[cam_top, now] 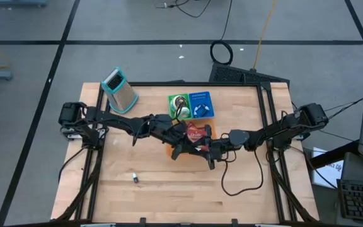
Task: Pick & Place Food Item
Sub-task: Put the black food coloring bottle into the blue bin
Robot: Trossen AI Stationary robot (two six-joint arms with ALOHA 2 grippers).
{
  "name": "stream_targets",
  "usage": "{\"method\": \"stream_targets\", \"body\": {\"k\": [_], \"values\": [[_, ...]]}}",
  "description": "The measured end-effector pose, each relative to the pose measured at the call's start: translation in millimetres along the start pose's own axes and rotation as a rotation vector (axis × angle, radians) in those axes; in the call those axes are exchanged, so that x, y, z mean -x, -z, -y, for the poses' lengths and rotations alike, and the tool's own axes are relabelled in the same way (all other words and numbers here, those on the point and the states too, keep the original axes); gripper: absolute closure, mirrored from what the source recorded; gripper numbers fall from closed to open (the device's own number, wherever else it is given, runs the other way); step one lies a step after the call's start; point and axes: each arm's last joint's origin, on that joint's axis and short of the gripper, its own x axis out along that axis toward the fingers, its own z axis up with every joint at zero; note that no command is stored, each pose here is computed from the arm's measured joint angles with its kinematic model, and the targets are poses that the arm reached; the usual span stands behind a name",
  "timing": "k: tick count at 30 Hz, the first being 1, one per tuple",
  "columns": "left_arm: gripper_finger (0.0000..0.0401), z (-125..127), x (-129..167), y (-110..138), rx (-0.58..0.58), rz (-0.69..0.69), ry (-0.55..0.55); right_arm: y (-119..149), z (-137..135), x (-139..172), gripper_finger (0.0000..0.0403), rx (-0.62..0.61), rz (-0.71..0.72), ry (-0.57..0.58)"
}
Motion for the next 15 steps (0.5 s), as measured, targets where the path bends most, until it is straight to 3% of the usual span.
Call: {"method": "stream_targets", "body": {"k": [15], "values": [[0.0315,18.9,30.2,-25.7,-0.073,0.072,0.018,0.6,1.2,-0.4,0.0300,0.041,-0.022,0.032]]}}
